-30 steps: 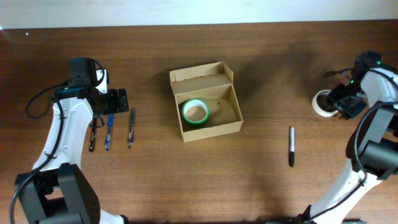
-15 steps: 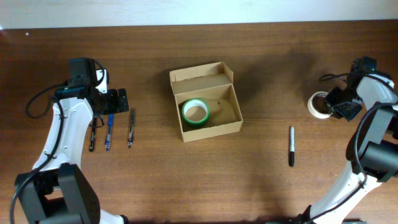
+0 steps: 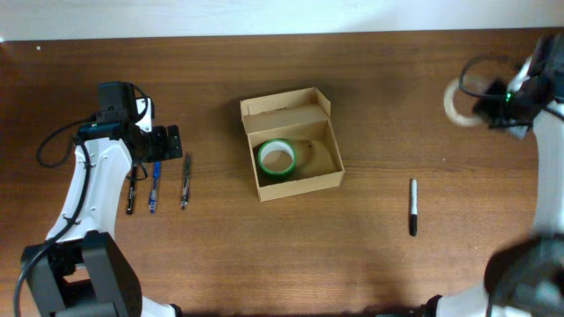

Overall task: Pack container
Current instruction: 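Carry the white tape into the box onto the green tape, release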

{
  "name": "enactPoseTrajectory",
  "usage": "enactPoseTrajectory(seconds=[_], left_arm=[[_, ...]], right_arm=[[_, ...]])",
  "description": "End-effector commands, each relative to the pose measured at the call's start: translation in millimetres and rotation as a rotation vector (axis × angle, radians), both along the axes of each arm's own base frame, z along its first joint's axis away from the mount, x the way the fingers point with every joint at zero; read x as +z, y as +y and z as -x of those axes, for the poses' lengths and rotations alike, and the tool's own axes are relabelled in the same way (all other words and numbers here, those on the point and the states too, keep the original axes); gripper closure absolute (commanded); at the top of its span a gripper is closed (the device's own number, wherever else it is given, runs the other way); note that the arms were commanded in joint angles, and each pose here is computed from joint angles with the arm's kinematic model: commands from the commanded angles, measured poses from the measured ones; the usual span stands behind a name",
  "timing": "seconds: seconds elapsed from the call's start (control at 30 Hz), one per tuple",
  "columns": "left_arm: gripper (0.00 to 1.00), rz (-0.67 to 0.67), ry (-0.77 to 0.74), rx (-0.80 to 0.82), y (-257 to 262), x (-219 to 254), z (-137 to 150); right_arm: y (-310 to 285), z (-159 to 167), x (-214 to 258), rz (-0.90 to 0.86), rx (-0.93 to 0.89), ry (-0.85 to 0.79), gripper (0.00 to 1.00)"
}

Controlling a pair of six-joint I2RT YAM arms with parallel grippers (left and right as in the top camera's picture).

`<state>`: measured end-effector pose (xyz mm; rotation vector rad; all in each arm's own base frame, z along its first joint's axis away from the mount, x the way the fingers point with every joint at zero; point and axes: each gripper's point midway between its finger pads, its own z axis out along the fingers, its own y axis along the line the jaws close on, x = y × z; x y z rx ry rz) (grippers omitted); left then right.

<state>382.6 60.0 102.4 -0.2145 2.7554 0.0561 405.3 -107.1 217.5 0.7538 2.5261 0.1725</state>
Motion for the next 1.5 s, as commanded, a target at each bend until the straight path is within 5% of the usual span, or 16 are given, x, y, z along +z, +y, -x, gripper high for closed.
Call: enactPoseTrajectory(seconds=[0.0,0.2,0.43,0.97,1.47], left_arm=[[0.01,-0.009,-0.009,-0.006,2.6,3.4,-4.4],[0.01,-0.009,-0.009,-0.006,2.6,3.4,-4.5],[0.01,-0.009,-0.009,-0.006,2.6,3.4,-4.5],[0.01,-0.009,-0.009,-0.006,2.6,3.4,-4.5],[0.01,-0.009,-0.009,-0.006,2.6,3.4,-4.4]], right_arm=[[89.4,15.8,116.6,0.091,0.313,-0.276,0.96],[217.1,55.8,161.1,0.201,0.729,-0.418,0.96],[325.7,59.1,71.0,0.403,1.142,-0.204,0.96],[362.3,18.1,-86.3,0.396,1.22,0.128,0.96],[373.7,4.7,-140.4,0.376,1.208,0.185,0.91]])
